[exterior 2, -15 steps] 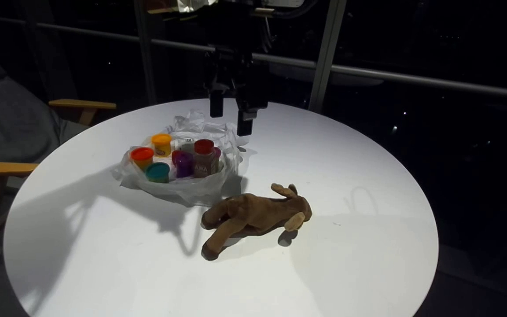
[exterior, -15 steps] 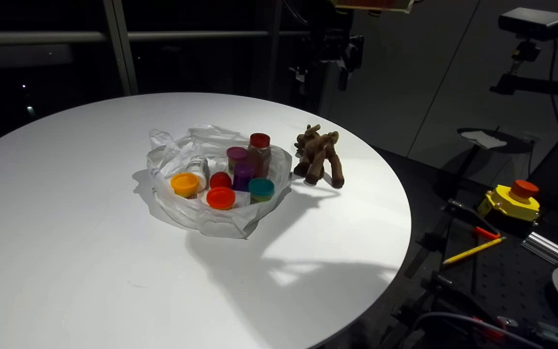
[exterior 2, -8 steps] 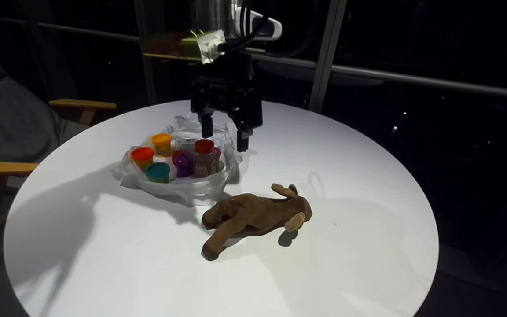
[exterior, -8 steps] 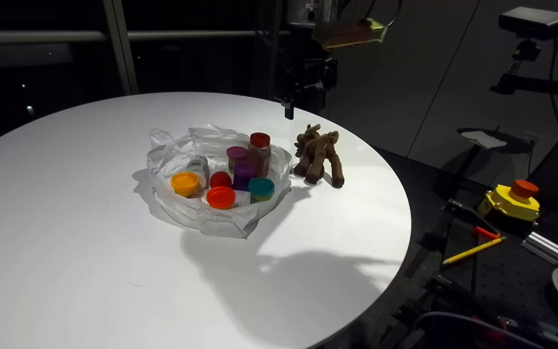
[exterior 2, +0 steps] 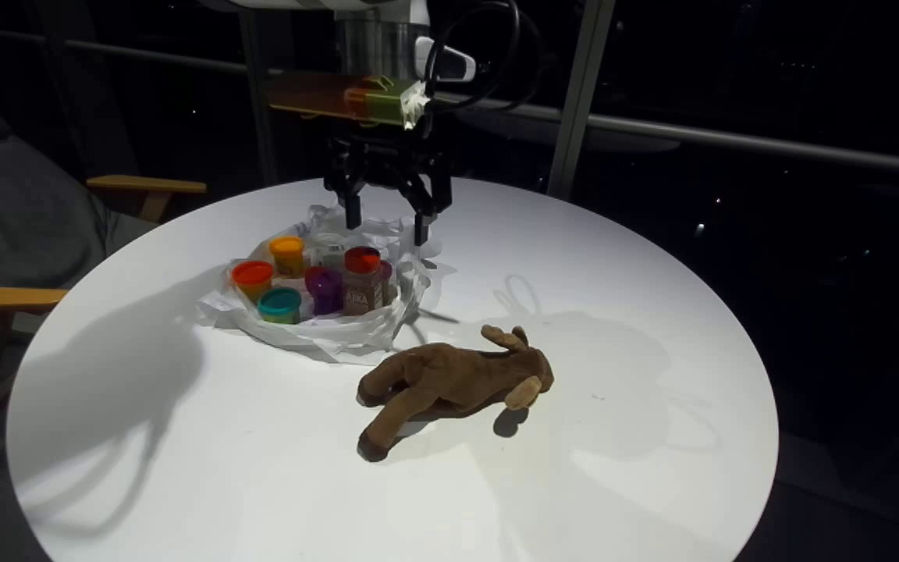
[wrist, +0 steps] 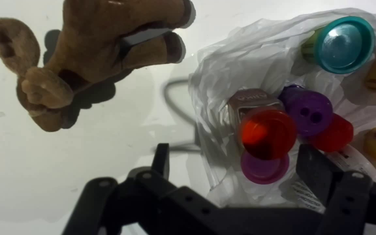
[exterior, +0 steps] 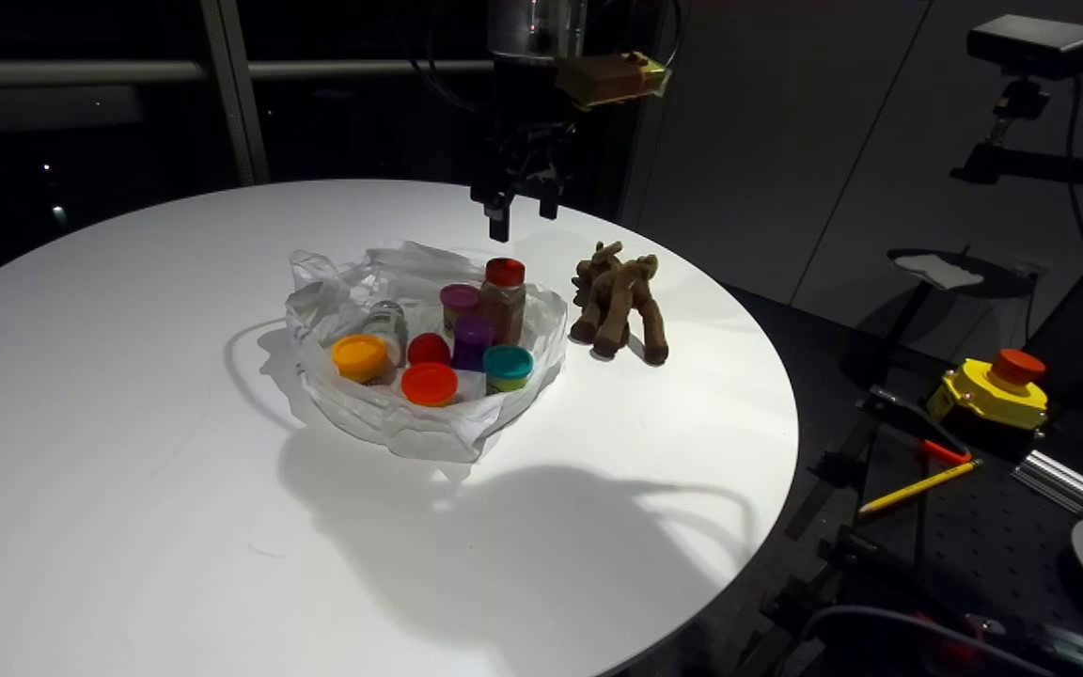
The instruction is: Remove all the objects from the plastic bag and put them on the table
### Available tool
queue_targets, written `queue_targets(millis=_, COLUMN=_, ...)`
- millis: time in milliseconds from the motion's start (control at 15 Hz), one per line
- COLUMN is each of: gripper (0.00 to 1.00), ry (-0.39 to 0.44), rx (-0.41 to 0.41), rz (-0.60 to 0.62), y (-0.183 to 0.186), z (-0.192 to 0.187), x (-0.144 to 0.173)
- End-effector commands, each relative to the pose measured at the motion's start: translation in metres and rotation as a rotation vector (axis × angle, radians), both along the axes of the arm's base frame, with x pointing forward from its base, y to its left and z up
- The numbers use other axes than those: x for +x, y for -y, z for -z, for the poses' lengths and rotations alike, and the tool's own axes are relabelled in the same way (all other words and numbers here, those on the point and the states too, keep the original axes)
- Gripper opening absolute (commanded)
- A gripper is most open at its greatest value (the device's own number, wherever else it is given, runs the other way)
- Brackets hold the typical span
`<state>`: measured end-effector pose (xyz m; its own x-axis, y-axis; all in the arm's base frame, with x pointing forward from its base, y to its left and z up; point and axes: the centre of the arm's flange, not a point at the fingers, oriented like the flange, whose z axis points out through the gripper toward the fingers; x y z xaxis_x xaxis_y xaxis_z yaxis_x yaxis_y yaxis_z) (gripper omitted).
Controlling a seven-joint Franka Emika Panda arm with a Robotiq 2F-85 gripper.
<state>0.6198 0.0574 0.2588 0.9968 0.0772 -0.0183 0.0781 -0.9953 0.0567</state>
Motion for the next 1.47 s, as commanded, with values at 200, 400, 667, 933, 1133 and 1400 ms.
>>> queue_targets(millis=200, gripper=1.0, ry=-0.066, rx=0.091, rz=-0.135, y=-0.01, z=0.017, x=0.022)
queue_targets(millis=400, gripper=1.0, ry=-0.108, rx=0.068, rz=-0.125, y=-0.011, z=0.037, x=0.024)
queue_targets(millis=667, gripper=0.8, ry=-0.113, rx=0.082, rz=-0.126, y=-0.013, z=0.053, x=0.029)
queue_targets(millis=933, gripper=0.51, ry=-0.105, rx=0.07, rz=-0.112, y=-0.015, z=0.053, x=0.024)
queue_targets(millis=1133, gripper=0.28, ry=-0.075, rx=0.061, rz=-0.096, y=-0.013, z=0.044, x=0.013)
queue_targets(millis=1400, gripper=0.24, ry=-0.056, rx=0.05, rz=-0.046, y=-0.009, z=0.024, x=0.003)
